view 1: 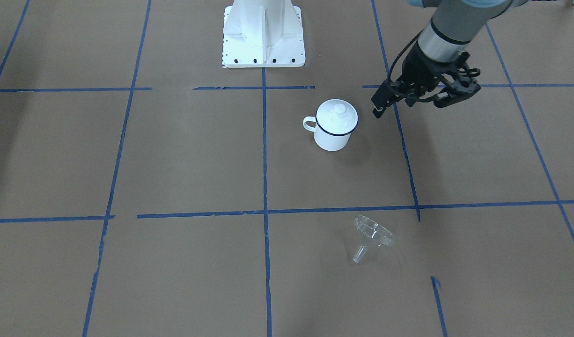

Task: Place funnel on cup
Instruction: 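Move the left gripper over the white lid on the enamel mug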

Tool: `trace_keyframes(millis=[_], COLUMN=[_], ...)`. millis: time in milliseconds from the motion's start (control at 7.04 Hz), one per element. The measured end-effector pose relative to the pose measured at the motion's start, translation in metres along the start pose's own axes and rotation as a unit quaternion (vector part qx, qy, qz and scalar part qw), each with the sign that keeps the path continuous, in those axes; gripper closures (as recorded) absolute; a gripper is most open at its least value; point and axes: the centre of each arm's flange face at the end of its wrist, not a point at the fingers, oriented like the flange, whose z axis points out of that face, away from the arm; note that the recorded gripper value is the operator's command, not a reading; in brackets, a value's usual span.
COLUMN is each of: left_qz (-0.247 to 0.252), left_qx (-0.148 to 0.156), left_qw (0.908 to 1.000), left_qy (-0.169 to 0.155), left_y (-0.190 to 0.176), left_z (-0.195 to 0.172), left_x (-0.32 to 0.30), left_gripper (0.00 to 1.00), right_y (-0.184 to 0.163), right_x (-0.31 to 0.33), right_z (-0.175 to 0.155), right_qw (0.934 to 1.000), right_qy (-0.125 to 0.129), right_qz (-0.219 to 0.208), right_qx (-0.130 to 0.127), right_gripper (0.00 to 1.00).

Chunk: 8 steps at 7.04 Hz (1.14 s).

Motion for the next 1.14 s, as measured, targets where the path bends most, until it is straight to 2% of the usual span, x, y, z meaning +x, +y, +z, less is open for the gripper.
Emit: trace_keyframes(millis=[426,852,1137], left_qz=[-0.022,-0.021,-0.019], left_qx=[0.016,0.015,0.012], left_qw=[0.9989,0.9986,0.9986], left_qy=[-0.038,-0.046,-0.047], left_y=[0.052,0.063,0.068], left_z=[0.055,0.069,0.072], left_x=[0.041,0.045,0.046], left_gripper=[0.11,0.17,0.17], right_y=[0.000,0.000,0.000], right_x=[0.000,0.000,0.000], right_z=[0.000,0.000,0.000], right_qw=[1.0000,1.0000,1.0000], right_qy=[0.000,0.000,0.000], right_qz=[0.000,0.000,0.000], right_qx=[0.000,0.000,0.000], right_gripper=[0.00,0.00,0.00])
